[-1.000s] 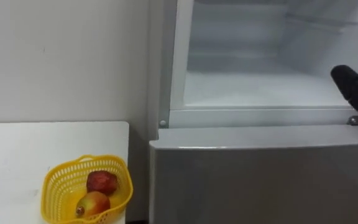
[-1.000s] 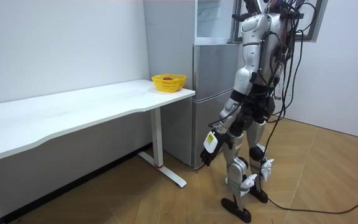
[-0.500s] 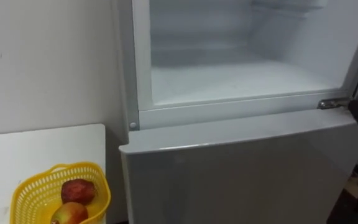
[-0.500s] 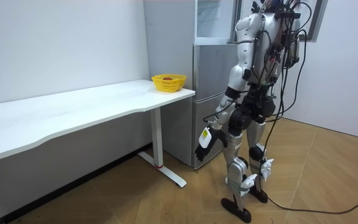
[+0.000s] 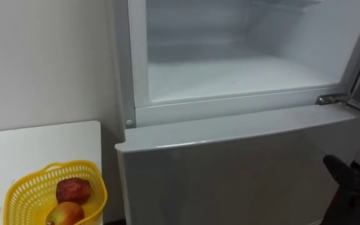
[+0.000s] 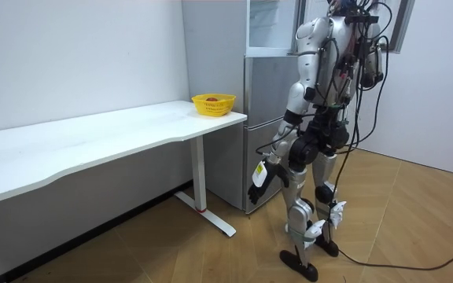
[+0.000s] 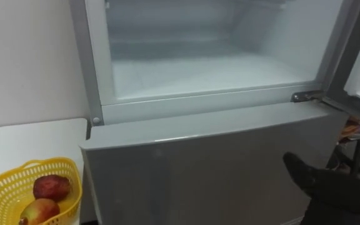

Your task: Retrieve from the upper fridge

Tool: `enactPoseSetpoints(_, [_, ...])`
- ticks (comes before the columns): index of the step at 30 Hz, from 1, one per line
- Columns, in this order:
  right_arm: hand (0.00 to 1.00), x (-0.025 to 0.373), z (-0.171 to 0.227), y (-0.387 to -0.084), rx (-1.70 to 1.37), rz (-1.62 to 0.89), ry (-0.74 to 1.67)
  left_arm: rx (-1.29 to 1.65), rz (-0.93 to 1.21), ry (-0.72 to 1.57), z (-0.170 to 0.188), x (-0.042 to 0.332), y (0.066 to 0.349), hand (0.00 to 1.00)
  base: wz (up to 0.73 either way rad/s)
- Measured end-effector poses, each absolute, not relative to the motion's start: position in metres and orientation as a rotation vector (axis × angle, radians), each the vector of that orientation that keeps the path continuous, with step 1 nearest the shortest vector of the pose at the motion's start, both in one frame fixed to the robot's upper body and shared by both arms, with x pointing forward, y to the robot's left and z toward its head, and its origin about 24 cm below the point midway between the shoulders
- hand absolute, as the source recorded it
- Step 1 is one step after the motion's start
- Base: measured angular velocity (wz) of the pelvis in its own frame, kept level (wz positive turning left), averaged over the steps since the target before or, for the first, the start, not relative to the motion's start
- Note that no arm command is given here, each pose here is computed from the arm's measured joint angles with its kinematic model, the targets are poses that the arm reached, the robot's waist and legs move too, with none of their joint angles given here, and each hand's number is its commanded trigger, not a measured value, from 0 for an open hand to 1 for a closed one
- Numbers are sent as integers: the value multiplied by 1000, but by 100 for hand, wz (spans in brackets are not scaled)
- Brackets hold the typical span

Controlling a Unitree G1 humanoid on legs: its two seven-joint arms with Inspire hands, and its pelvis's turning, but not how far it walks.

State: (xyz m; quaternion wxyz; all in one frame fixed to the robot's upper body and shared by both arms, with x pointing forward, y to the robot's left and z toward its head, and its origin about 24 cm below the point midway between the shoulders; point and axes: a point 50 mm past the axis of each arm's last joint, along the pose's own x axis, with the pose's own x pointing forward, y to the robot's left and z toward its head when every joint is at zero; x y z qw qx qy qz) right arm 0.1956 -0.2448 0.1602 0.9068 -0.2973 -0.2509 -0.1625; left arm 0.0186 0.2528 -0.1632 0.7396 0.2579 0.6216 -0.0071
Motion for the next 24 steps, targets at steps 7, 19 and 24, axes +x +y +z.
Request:
enactPoseSetpoints(7, [0,202,145,-234,-588,-214,-431,565,-60,1376,-165,20,248,0,0])
enactPoseSetpoints(19, [0,197,97,-223,-479,-81,-195,582,-88,1359,-165,23,245,0,0])
enactPoseSetpoints(24, [0,187,73,-224,-467,-67,-83,583,-91,1355,-165,25,245,0,-7])
